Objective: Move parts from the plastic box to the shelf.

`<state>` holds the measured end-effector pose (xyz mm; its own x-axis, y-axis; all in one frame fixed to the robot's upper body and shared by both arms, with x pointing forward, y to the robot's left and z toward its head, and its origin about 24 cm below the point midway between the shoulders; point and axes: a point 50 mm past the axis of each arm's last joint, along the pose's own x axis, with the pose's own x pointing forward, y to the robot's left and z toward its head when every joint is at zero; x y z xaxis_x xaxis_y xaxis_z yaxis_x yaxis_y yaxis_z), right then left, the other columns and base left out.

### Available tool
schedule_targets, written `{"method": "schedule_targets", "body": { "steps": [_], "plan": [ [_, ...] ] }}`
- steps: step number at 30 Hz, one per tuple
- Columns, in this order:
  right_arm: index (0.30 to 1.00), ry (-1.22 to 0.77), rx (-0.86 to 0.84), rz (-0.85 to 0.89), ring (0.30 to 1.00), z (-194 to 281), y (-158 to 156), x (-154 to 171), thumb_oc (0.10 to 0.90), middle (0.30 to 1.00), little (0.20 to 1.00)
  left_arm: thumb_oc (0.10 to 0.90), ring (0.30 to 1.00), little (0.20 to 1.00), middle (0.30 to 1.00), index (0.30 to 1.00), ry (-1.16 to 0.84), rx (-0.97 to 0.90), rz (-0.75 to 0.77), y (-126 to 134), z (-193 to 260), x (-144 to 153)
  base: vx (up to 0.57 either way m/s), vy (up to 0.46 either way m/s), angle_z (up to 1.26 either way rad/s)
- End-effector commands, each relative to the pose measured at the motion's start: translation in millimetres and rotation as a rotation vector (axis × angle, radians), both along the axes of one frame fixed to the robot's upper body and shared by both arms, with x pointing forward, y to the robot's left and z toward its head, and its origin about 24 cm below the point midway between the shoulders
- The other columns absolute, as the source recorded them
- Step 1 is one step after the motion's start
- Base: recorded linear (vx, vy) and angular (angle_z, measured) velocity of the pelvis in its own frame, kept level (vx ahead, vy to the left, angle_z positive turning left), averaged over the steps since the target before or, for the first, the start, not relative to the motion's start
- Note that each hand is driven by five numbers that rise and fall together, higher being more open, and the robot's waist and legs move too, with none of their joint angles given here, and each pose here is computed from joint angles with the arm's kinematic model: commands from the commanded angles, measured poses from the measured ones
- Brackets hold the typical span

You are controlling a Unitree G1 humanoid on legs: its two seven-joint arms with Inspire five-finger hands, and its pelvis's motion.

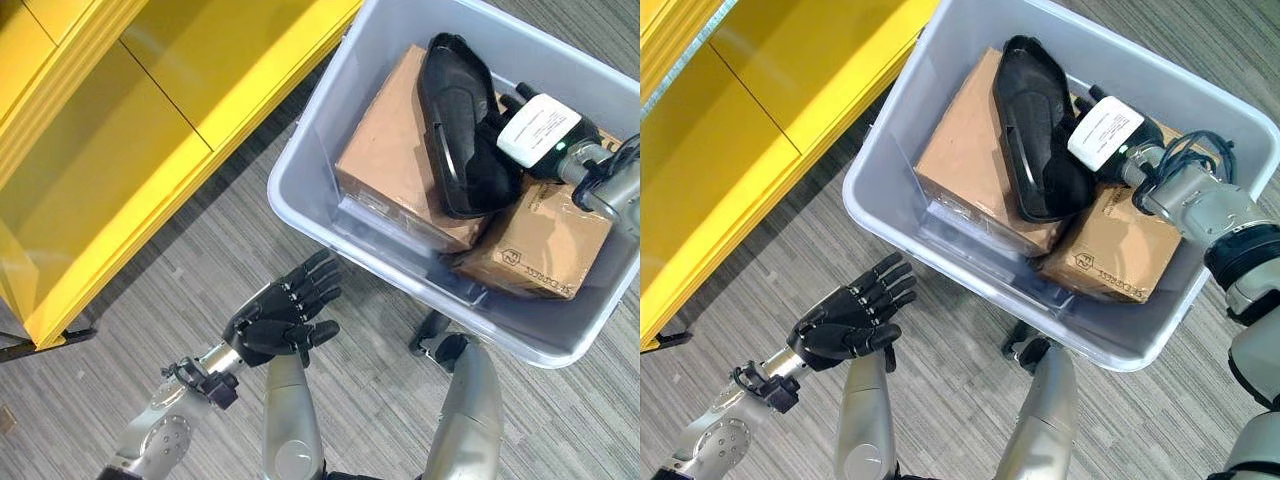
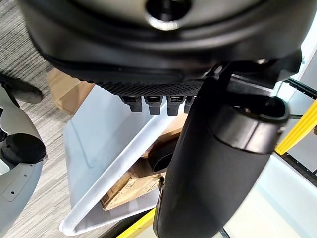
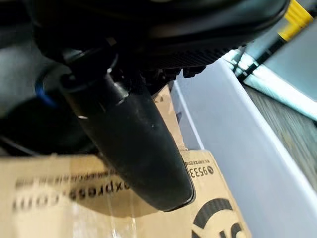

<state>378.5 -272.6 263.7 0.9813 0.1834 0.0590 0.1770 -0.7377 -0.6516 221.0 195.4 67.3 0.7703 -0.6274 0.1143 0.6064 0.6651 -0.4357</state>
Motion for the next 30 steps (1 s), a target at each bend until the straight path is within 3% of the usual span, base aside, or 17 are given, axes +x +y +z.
{"method": "schedule_targets", "body": {
  "steps": [1, 17, 30],
  "plan": [
    [1.000, 0.031, 0.252, 0.080, 1.000, -12, 28, 13, 0.900, 1.000, 1.000, 0.900, 1.000, 1.000, 1.000, 1.000, -0.177, -0.035, -0.113, -16, 33, 3, 0.01, 0.046, 0.01],
    [1.000, 0.237, 0.033, 0.374, 1.000, -60, 101, 7, 0.900, 1.000, 1.000, 0.900, 1.000, 1.000, 1.000, 1.000, -0.171, -0.043, -0.148, -20, 33, -3, 0.00, 0.015, 0.00],
    [1.000, 0.268, 0.086, 0.451, 1.000, -75, 124, 1, 0.900, 1.000, 1.000, 0.900, 1.000, 1.000, 1.000, 1.000, -0.169, -0.032, -0.153, -21, 34, -4, 0.00, 0.000, 0.00]
  ]
}}
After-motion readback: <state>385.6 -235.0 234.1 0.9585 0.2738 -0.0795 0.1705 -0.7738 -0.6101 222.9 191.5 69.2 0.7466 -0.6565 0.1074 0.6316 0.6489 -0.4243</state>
